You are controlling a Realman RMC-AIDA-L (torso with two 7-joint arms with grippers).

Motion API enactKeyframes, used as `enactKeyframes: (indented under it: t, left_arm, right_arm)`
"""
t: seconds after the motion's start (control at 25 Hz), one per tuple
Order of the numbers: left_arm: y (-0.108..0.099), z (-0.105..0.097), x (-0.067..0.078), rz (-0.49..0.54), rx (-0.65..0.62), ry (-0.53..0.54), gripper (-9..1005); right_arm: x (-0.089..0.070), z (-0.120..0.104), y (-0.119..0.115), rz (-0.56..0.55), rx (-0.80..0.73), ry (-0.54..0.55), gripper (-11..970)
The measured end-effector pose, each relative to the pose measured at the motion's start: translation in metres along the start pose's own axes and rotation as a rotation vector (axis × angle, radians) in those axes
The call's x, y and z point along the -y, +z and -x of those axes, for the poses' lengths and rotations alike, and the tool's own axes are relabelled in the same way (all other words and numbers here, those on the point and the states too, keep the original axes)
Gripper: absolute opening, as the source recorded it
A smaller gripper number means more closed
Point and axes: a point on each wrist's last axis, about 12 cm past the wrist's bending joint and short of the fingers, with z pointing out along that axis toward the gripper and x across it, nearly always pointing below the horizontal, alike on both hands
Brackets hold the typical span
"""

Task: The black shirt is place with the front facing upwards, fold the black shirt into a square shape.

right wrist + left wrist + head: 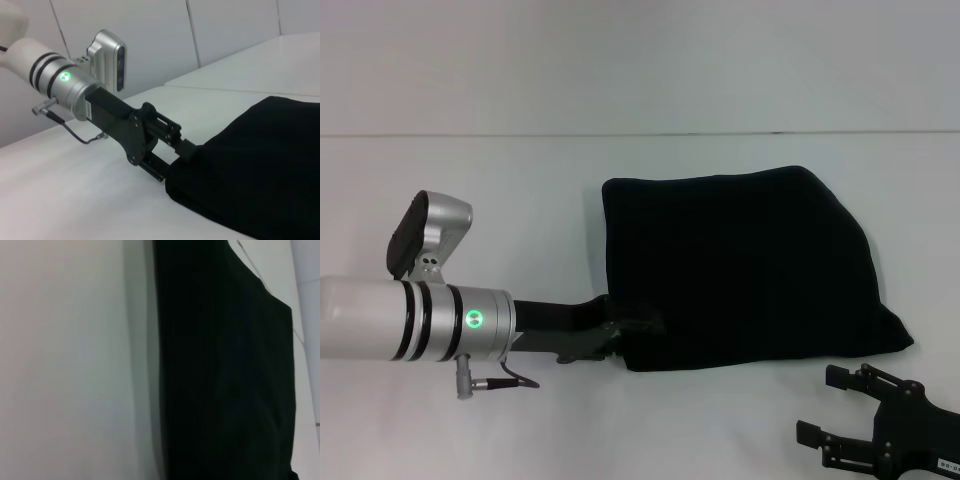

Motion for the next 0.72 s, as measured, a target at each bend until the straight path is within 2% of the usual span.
enactKeyframes:
  t: [0.16, 0.6, 0.72]
  left_arm:
    - [-0.0003, -0.0004, -0.0022, 0.008, 0.008, -0.003, 620]
    - [-0.0038, 0.0007, -0.0036, 0.01, 0.006, 0.011, 379]
    - [-0.0047, 0.001, -0.0042, 0.009, 0.01, 0.008, 256]
  right_arm:
    - [0.0001, 0.001, -0.0004, 0.003, 0.005, 0.004, 946]
    - [0.0005, 0.0025, 0.0008, 0.008, 0.007, 0.001, 946]
    - [0.0009, 0.0034, 0.0015, 0.01, 0.008, -0.002, 946]
